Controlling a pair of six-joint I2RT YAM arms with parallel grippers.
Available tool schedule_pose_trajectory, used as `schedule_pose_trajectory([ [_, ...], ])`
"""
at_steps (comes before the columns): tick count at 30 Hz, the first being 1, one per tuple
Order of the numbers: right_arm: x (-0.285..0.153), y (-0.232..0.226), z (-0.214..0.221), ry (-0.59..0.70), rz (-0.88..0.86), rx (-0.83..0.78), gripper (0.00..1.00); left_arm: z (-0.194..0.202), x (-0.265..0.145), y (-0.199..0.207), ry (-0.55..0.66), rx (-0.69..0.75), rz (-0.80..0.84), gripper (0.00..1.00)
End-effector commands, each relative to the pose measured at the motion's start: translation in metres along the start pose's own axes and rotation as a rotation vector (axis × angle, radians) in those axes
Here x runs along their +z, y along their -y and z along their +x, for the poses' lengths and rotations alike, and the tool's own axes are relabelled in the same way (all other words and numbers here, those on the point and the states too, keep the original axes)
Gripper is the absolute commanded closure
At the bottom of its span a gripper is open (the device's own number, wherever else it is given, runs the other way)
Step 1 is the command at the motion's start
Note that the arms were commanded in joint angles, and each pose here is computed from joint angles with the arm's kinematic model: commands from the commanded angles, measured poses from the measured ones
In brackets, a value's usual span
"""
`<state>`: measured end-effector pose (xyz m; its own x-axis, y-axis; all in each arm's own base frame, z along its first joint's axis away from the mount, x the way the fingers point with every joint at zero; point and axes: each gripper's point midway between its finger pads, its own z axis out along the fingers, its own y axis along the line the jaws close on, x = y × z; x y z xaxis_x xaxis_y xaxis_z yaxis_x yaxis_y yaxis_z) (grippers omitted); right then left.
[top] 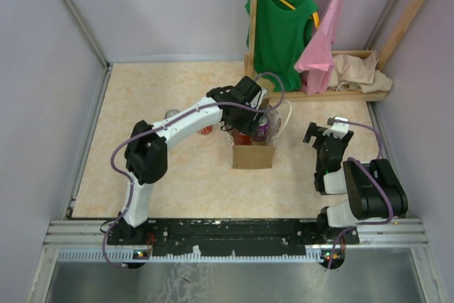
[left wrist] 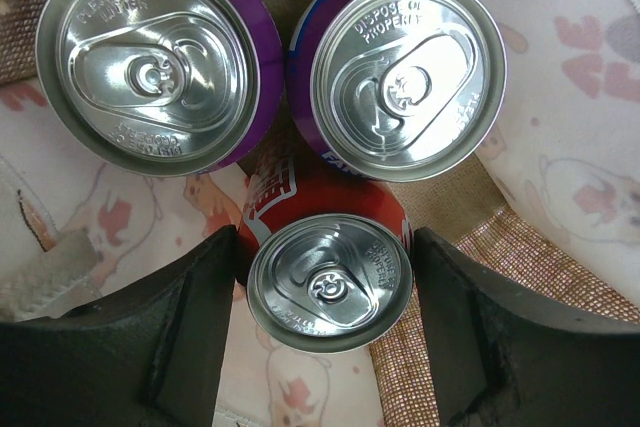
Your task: Take the beverage out of the canvas bag
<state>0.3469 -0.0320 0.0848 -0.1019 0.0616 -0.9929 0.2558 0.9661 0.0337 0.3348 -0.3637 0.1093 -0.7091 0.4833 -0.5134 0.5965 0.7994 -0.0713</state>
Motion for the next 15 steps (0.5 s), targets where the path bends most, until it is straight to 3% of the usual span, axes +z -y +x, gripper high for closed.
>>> schedule_pose_trajectory([
  [1, 0.008, -0.002, -0.025, 0.083, 0.006, 0.016, 0.01, 0.025, 0.024, -0.013, -0.101, -0.003, -0.058, 1.0],
  [7, 0.008, -0.002, -0.025, 0.083, 0.006, 0.018, 0.01, -0.001, -0.01, -0.012, -0.031, 0.022, -0.057, 1.0],
  [15, 0.008, -0.002, -0.025, 0.083, 0.007, 0.018, 0.01, -0.058, -0.089, -0.004, 0.206, 0.048, -0.015, 1.0],
])
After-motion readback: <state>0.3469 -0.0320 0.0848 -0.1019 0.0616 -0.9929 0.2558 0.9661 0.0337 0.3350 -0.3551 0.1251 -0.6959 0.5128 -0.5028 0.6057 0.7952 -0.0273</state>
